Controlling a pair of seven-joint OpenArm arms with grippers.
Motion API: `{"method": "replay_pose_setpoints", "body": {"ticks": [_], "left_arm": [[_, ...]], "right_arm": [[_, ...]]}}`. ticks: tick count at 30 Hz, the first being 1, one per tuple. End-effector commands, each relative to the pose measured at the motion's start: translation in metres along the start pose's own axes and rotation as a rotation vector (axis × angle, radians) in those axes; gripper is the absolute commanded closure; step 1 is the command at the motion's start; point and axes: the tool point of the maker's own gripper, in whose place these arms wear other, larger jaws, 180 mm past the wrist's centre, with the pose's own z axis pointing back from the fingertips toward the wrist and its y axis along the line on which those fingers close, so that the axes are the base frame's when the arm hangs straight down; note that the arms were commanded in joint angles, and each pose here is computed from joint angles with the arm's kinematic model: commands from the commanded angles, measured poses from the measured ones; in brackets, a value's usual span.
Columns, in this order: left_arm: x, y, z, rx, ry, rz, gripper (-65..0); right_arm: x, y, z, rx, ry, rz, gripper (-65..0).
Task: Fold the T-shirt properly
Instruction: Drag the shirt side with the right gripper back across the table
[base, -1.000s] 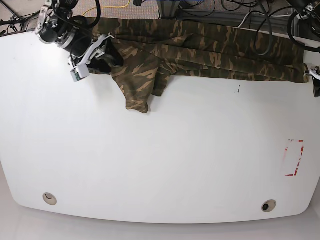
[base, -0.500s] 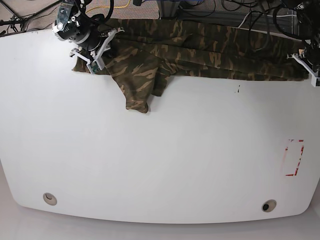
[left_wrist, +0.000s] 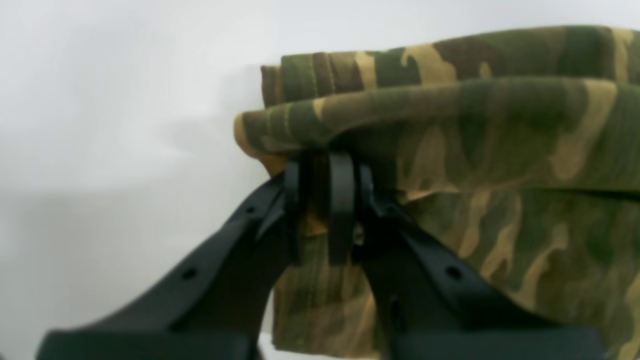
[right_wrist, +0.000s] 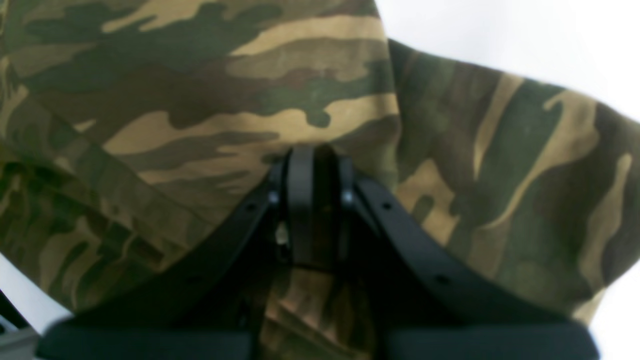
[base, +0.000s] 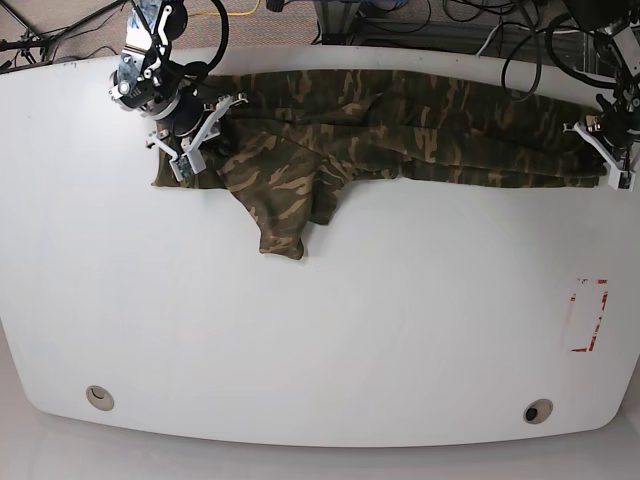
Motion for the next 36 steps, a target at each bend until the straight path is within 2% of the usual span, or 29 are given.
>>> {"method": "replay_pose_setpoints", "body": {"ticks": [1, 7, 15, 20, 25, 29, 32, 36], "left_arm": [[0.007, -0.001, -0.007, -0.016, 0.007, -0.003, -5.0], [0.023, 0.004, -0.017, -0.015, -0.010, 0.012, -5.0], [0.018, 0.012, -0.015, 0.014, 0.041, -0.020, -5.0], [0.016, 0.014, -0.014, 0.018, 0.051, -0.017, -5.0], [0.015, 0.024, -0.008, 0.043, 0.040, 0.010, -5.0], [0.015, 0.026, -0.007, 0.047, 0.038, 0.014, -5.0], [0.018, 0.026, -0.006, 0.051, 0.032, 0.007, -5.0], [0.023, 0.026, -0.004, 0.055, 0.021, -0.007, -5.0]], "right_arm": [[-0.021, -0.023, -0.003, -0.061, 0.123, 0.018, -6.8], [0.012, -0.040, -0.008, -0.082, 0.071, 0.048, -7.1], [0.059, -0.048, 0.003, -0.135, 0.020, 0.128, -8.7], [0.091, -0.046, 0.020, -0.179, -0.022, 0.188, -20.5], [0.134, -0.029, 0.026, -0.186, -0.122, 0.207, -40.4], [0.155, -0.028, 0.021, -0.176, -0.150, 0.204, -50.6], [0.162, -0.024, 0.009, -0.144, -0.157, 0.177, -53.9], [0.174, -0.019, -0.012, -0.094, -0.160, 0.136, -53.9]]}}
